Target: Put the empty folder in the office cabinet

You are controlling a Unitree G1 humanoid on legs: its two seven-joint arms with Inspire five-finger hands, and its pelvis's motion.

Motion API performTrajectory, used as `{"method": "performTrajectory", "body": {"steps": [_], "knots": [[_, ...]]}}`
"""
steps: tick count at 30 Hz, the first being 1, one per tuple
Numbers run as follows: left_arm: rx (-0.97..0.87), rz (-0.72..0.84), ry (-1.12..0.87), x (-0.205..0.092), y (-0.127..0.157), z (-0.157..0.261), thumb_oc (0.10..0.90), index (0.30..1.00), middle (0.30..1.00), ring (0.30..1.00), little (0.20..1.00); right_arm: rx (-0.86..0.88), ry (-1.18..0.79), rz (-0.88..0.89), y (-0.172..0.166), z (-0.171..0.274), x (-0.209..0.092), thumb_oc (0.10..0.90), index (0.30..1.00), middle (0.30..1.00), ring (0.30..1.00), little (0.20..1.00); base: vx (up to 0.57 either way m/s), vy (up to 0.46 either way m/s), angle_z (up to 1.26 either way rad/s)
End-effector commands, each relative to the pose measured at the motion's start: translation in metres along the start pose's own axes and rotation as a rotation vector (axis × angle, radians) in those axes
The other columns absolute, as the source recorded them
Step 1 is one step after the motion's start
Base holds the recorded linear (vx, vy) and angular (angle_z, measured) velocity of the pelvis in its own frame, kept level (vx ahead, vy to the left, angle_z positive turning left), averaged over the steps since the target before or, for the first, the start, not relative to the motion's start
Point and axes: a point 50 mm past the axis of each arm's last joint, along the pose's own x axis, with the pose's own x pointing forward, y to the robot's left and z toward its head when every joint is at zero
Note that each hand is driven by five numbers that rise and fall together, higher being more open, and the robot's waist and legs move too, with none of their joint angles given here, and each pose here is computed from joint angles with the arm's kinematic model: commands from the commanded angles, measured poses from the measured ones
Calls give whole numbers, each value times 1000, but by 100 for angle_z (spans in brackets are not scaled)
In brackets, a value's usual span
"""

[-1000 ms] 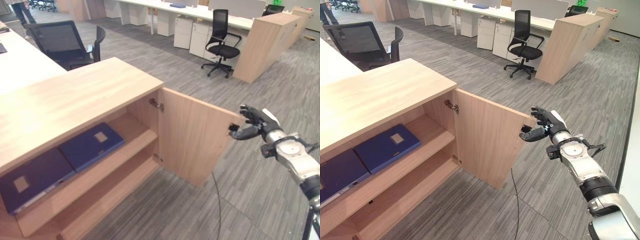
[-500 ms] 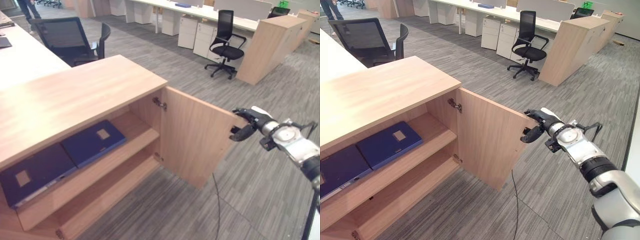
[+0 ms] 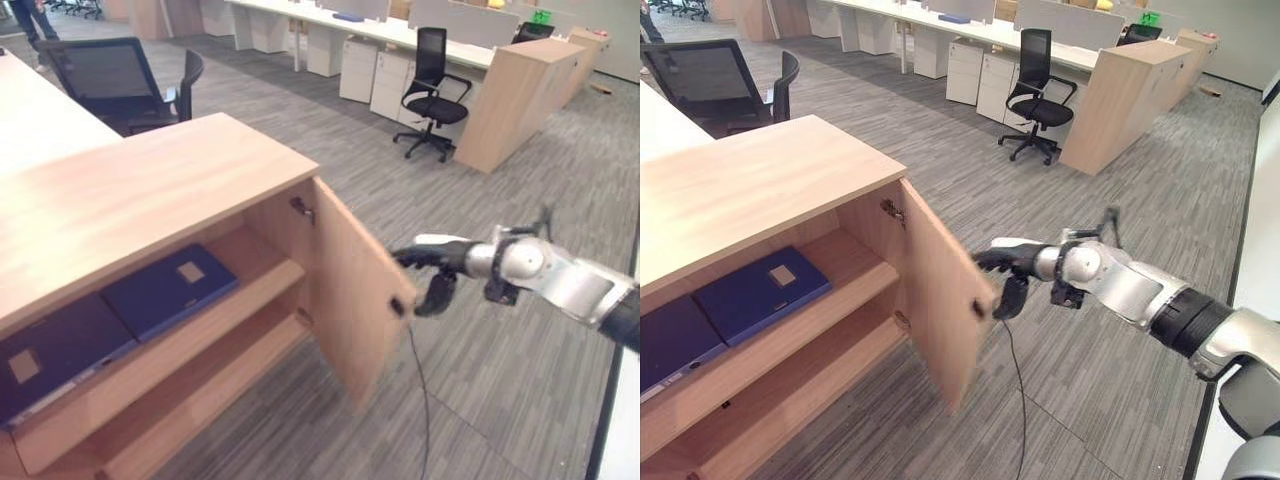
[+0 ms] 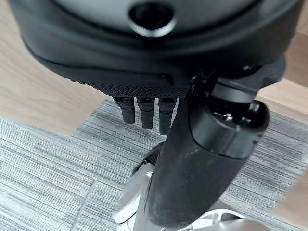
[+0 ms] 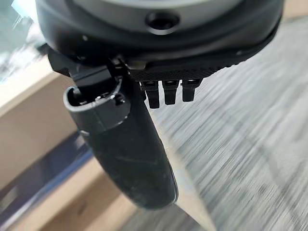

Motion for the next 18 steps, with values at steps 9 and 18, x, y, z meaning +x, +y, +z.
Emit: {"method": "performTrajectory", "body": {"steps": [9, 18], "knots": [[166, 95, -130, -2, 21, 37, 800, 900, 900, 900, 900, 411, -944, 158, 34, 130, 32, 800, 900, 900, 900, 900, 3, -24, 5], [80, 40, -181, -2, -3, 45, 800, 900, 900, 900, 900, 710, -716, 169, 96, 59, 68, 800, 900, 900, 900, 900, 9, -87, 19]]}}
